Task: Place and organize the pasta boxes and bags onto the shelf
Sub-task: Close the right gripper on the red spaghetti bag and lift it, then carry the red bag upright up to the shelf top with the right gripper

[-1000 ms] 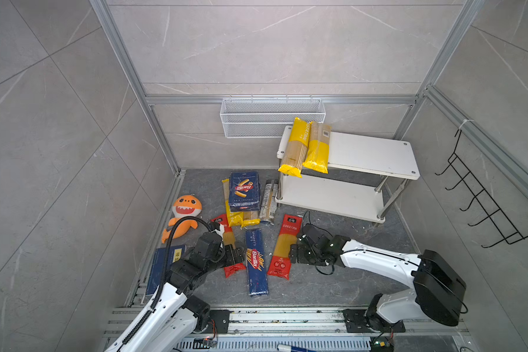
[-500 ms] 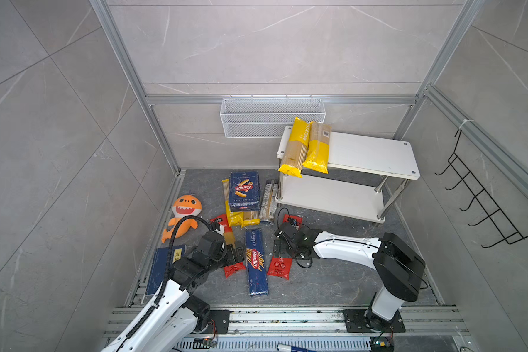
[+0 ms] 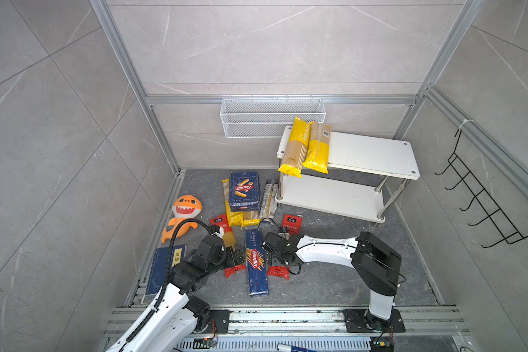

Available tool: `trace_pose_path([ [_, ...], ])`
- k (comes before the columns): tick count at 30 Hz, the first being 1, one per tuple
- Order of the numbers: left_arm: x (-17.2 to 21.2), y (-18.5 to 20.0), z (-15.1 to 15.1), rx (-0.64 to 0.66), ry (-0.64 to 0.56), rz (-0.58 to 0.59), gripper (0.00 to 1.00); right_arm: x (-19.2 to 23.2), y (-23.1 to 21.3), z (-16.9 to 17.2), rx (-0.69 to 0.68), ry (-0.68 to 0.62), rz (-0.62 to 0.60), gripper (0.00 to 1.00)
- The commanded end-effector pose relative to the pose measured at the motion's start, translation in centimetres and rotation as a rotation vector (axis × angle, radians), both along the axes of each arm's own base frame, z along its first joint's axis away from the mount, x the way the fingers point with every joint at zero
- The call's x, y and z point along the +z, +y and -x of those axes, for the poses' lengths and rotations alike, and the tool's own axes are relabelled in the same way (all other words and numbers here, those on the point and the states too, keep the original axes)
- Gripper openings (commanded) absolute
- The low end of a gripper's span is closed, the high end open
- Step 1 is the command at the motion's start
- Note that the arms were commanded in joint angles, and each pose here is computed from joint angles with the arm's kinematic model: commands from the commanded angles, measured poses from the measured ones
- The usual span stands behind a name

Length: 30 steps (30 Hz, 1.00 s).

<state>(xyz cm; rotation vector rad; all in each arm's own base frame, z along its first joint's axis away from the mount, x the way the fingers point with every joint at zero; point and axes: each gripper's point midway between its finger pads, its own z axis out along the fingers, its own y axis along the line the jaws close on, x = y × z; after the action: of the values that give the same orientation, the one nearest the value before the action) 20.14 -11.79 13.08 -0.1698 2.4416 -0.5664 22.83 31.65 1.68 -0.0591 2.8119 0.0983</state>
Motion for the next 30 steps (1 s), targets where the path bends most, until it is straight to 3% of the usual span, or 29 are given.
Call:
trace_pose_path([
  [1,1.2,-0.4,-0.4,-0.012,-0.049,0.035,1.00,-2.4,-1.7,1.9,-0.016,0.076,0.078,0.85],
  [6,1.4,-0.4,-0.2,-0.014,-0.058,0.048,1.00,-3.0,-4.0,3.6,-0.060,0.099,0.059,0.42],
  [11,1.4,-0.5,-0.2,-0.016,-0.057,0.049,1.00,-1.8,-5.3,4.7,-0.063,0.074,-0.032,0.18],
  [20,2.4,-0.1,0.1,-0.009,-0.061,0.038,1.00,2.5,-4.4,5.4,-0.034,-0.001,-0.303,0.07],
  [30,3.1,-0.3,-0.5,0.000,-0.050,0.035,1.00,9.0,-5.0,6.8,0.031,-0.062,-0.508,0.06],
])
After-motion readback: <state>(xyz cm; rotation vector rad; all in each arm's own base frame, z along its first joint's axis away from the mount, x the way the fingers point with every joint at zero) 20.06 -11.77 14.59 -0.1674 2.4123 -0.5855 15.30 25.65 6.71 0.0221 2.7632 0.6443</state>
